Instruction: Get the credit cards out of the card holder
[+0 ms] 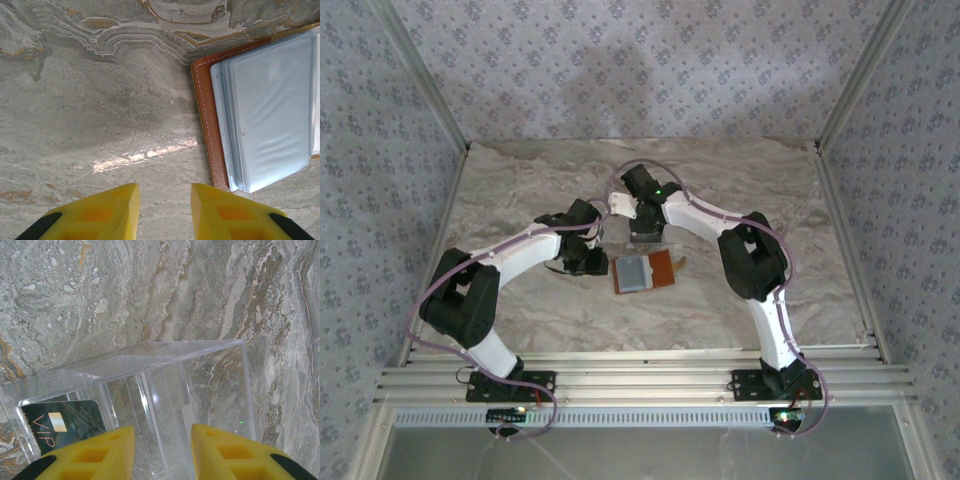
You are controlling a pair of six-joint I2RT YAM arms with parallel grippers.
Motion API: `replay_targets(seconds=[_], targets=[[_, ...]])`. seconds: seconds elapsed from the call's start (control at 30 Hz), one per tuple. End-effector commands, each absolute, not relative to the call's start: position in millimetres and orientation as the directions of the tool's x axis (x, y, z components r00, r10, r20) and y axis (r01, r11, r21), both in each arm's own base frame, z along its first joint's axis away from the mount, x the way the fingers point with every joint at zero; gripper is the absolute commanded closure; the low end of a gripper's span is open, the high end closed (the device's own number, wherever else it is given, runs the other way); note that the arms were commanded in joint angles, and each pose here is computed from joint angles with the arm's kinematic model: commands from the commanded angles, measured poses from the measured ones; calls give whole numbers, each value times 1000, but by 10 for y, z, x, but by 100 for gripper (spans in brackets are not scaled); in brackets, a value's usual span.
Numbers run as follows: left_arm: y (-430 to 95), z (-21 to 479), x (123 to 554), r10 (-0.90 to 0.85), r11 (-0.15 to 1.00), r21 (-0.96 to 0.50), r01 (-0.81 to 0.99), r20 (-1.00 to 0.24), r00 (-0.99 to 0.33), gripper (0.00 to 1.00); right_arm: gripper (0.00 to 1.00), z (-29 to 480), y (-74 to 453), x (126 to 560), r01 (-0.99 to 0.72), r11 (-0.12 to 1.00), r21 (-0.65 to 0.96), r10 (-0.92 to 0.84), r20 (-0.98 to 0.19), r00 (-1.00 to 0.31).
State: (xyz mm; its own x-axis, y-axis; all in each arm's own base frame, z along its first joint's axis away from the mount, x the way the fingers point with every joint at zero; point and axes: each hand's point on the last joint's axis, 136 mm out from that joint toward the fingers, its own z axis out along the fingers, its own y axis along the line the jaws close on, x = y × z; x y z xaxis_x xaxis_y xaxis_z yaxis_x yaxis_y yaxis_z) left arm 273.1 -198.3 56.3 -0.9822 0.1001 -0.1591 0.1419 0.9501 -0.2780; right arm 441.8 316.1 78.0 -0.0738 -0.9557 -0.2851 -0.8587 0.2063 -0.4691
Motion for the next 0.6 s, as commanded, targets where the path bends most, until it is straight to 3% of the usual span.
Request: replay_targets(seconds=[0.0, 0.17, 0.27, 0.43, 0.57], targets=[[-2000, 624, 2721, 96, 943, -301, 140, -156, -983, 67, 63, 960, 3177, 4447, -835, 225, -502, -952, -296, -78], [-2067, 623, 2743, 105, 935, -322, 149, -151, -983, 67, 62, 1417, 3167, 4396, -799, 351, -488, -903, -404, -150], [-2145, 637, 2771, 116, 927, -340, 162, -151, -982, 67, 60, 1591, 3107, 4319, -771, 489, -408, -831, -485, -271], [-2249, 622, 2816, 121, 917, -363, 165, -142, -982, 67, 60, 1667, 3000, 4091, -654, 741, -151, -592, -607, -530], [-2335, 627, 2844, 126, 905, -390, 173, -142, -982, 67, 64, 1535, 2976, 3758, -544, 829, 128, -391, -564, -727]])
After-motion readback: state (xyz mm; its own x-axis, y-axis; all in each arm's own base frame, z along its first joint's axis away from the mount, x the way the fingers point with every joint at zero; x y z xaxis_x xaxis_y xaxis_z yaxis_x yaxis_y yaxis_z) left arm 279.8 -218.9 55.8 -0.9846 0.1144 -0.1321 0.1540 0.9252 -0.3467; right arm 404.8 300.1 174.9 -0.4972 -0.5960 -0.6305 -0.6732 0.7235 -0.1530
